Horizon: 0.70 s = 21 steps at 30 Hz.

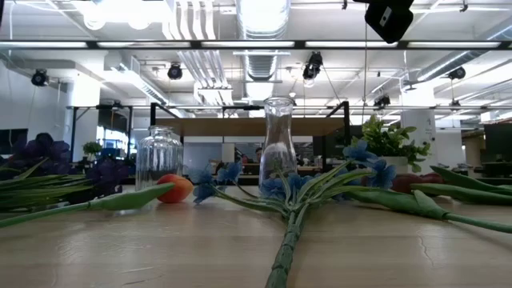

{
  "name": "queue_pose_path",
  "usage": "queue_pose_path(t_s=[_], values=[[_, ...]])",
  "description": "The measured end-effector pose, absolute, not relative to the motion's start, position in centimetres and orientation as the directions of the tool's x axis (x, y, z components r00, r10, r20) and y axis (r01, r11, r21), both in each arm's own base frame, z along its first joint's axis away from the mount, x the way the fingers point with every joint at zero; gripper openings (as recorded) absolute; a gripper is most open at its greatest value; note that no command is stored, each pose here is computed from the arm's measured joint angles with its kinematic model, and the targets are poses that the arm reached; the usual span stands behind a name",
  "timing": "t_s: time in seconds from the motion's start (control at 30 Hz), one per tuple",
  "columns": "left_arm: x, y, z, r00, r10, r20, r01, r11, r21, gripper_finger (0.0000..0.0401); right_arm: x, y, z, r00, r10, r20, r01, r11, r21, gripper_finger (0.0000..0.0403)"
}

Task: Pick and place flowers into a vace then onto a shelf
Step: Put the right red tulip into the right transparent vase

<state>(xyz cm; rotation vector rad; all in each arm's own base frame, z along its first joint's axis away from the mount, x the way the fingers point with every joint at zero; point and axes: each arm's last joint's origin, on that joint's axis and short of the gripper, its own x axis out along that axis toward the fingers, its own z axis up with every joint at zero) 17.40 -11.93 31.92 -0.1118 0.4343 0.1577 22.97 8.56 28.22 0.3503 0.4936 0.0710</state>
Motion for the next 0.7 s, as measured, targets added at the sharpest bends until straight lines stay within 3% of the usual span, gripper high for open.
queue_pose_path(t_s=[0.23, 0.47, 0.7], values=[[17.7, -13.4, 30.9, 0.884, 0.101, -0.457, -0.205, 0.961, -0.183, 0.0000, 23.0, 8.6, 28.2, 0.878, 0.150, -0.454, 0.018, 0.938, 0.346, 0.0068], [20.3, -16.9, 29.5, 0.864, -0.180, -0.470, -0.005, 0.930, -0.367, 0.0000, 23.0, 8.5, 28.3, 0.888, 0.118, -0.445, 0.039, 0.945, 0.326, 0.0068], [21.0, -17.7, 29.0, 0.844, -0.235, -0.482, 0.034, 0.920, -0.390, 0.0000, 23.2, 8.5, 28.6, 0.905, 0.106, -0.411, 0.025, 0.953, 0.300, 0.0068]])
